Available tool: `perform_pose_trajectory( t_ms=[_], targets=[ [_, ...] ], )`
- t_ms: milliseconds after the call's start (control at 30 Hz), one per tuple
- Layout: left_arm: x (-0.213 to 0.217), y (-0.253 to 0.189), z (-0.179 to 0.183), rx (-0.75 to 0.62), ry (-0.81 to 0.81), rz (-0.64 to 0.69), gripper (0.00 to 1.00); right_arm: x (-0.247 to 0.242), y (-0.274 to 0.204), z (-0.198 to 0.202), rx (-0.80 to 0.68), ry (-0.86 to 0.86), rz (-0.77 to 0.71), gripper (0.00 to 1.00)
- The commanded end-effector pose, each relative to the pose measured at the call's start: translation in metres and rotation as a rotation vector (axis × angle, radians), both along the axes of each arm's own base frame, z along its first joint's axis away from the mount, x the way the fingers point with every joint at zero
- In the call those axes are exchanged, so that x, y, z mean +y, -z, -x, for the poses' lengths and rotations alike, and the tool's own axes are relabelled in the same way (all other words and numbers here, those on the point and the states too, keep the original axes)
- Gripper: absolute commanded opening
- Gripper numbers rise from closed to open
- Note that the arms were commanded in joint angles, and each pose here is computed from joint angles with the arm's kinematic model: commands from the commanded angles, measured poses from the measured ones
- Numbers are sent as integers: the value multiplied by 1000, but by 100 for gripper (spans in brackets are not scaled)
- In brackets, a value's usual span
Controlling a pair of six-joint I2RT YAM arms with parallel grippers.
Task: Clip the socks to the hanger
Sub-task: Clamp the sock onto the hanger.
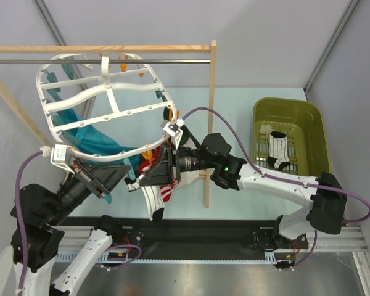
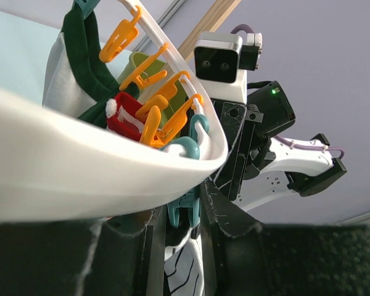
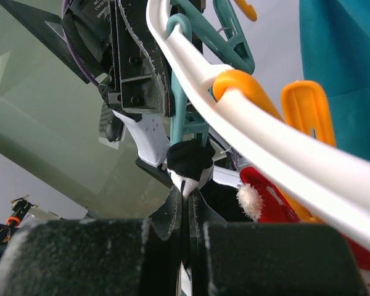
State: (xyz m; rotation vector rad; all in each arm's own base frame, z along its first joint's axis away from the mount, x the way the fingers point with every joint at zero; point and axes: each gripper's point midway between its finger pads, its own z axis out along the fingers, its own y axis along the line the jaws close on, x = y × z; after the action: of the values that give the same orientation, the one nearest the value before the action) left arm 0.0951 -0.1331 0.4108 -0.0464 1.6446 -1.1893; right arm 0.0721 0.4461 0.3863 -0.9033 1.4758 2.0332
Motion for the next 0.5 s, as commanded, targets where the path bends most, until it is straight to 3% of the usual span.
perform_pose_trajectory(
  t_ms=[0,467],
  targets=[
    [-17,-2,27,1,174,17,0,1,-12,-19,-14,67,-44,0],
    [-15,3,23,10,150,-1,2,6,-30,-13,36,8,-136,0]
  ],
)
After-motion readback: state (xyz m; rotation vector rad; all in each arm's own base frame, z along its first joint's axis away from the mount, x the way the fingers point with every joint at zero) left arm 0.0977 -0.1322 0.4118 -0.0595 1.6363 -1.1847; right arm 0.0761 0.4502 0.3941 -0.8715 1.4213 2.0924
